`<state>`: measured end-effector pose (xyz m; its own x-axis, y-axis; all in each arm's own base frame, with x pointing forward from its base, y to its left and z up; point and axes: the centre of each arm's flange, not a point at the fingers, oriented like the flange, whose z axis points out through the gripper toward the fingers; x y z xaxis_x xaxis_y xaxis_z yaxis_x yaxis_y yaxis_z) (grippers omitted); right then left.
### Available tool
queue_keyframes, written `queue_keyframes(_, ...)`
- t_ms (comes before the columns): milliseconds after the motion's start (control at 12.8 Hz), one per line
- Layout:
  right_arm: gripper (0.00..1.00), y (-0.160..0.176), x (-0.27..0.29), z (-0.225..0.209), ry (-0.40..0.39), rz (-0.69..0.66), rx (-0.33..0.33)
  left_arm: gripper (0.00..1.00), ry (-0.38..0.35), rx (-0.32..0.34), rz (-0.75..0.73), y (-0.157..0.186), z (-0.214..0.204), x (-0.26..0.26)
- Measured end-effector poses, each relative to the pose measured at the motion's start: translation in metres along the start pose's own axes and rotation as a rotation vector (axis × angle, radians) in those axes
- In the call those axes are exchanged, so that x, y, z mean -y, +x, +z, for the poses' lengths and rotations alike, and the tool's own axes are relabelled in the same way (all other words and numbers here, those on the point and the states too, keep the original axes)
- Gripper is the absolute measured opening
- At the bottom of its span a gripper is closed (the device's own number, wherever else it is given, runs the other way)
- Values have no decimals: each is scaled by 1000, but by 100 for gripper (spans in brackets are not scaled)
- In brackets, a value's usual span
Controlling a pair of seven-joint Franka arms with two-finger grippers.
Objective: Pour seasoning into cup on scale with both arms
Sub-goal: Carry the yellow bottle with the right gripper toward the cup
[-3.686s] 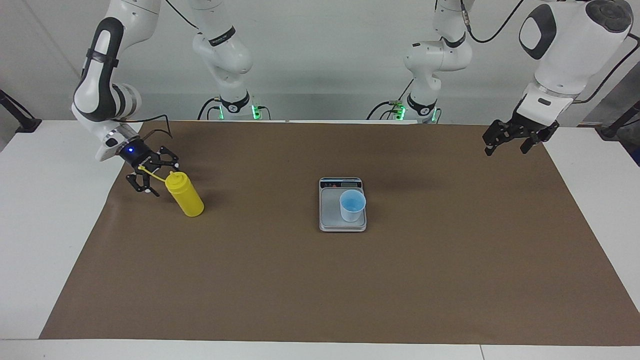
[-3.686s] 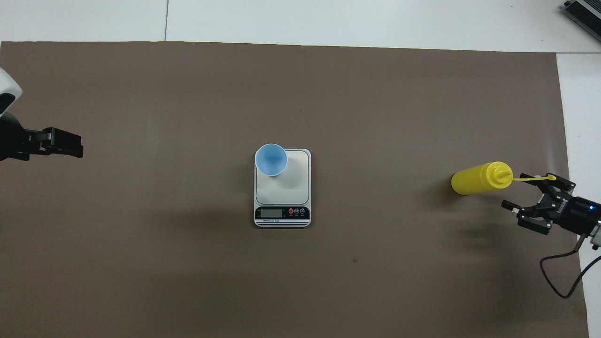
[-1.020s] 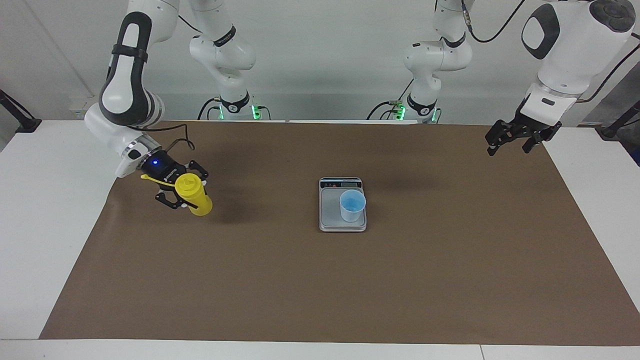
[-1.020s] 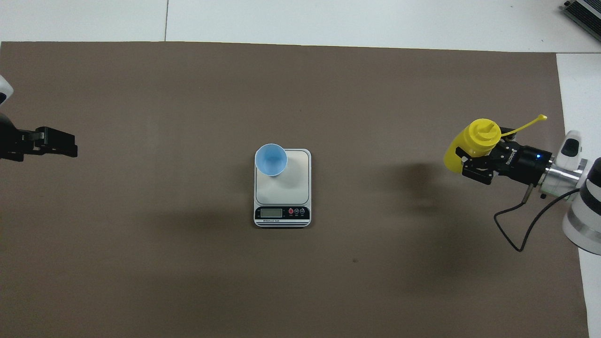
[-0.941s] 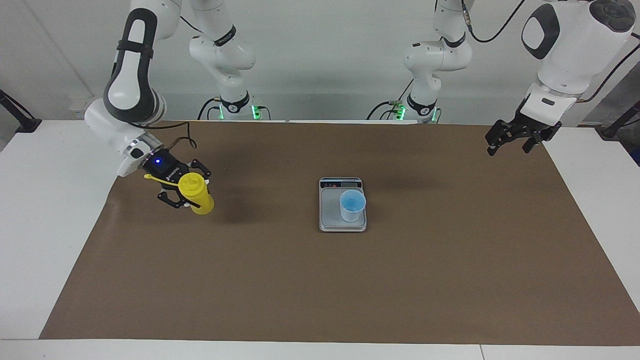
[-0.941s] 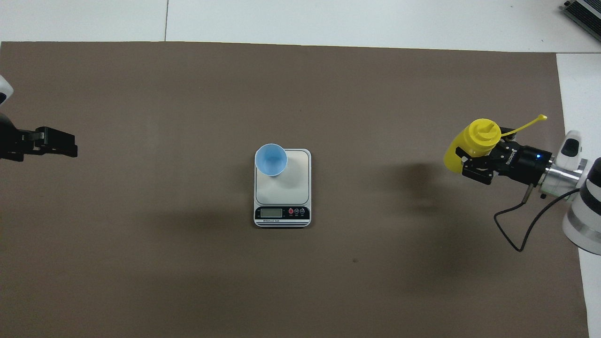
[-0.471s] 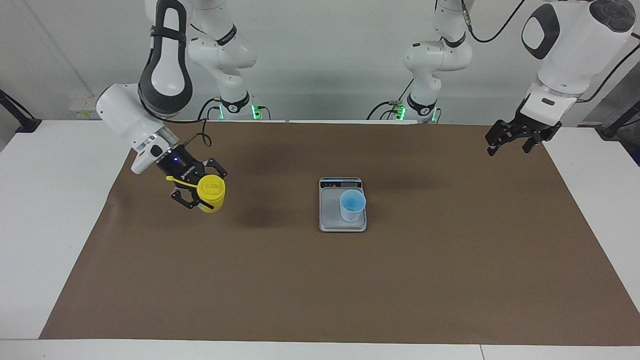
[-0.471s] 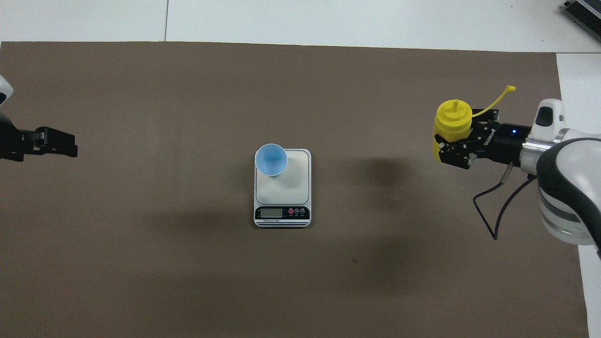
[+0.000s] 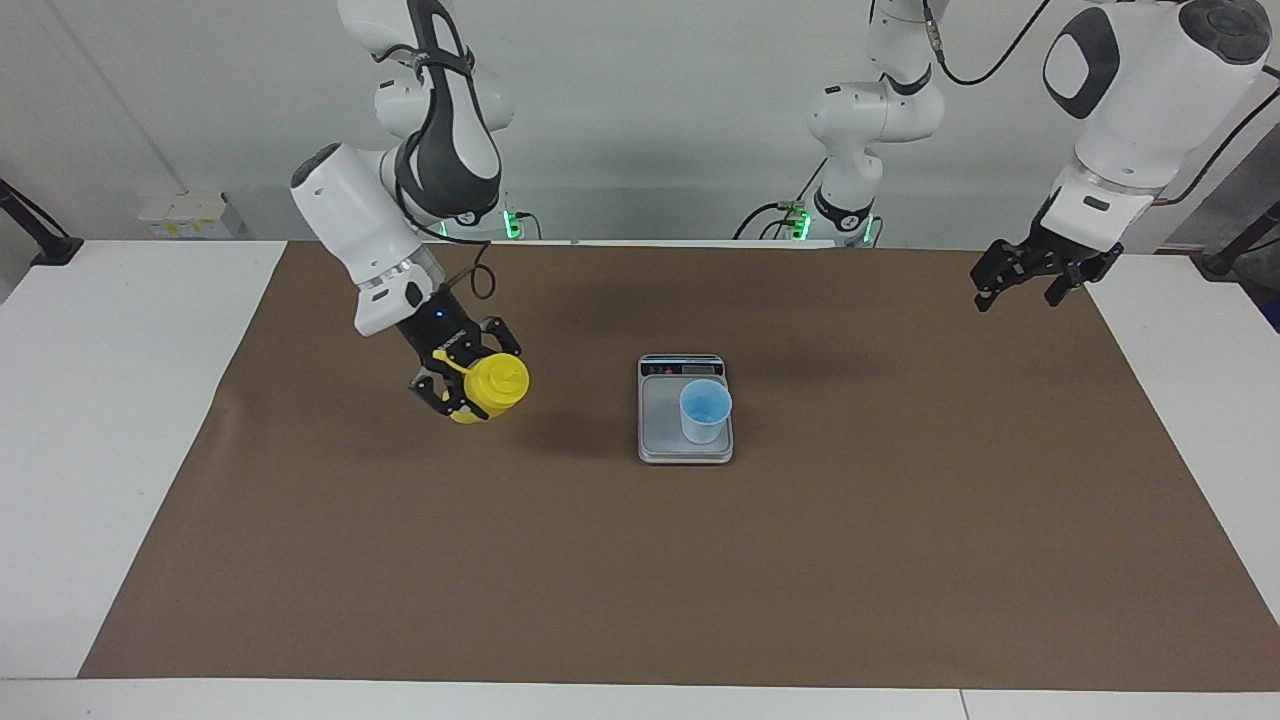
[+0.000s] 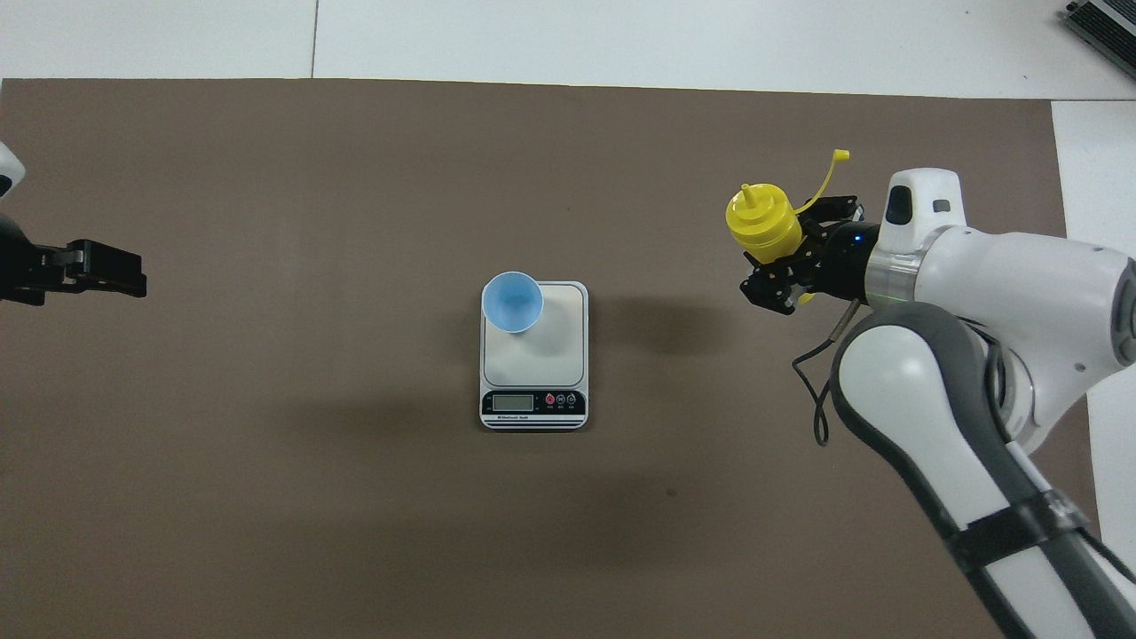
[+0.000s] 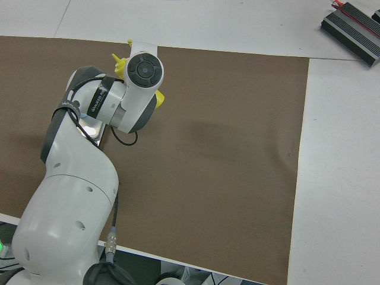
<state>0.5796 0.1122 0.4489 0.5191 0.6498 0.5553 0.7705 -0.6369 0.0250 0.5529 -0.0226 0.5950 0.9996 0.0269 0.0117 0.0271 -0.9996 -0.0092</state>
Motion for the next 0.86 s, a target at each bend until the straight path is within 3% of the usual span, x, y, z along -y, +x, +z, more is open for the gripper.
queue_keyframes(471,46,50,48,25,-118,-120,179,100,0,0,0,0,0,0)
queue_keyframes(863,45,64,78,61,-179,-262,284,100,0,0,0,0,0,0)
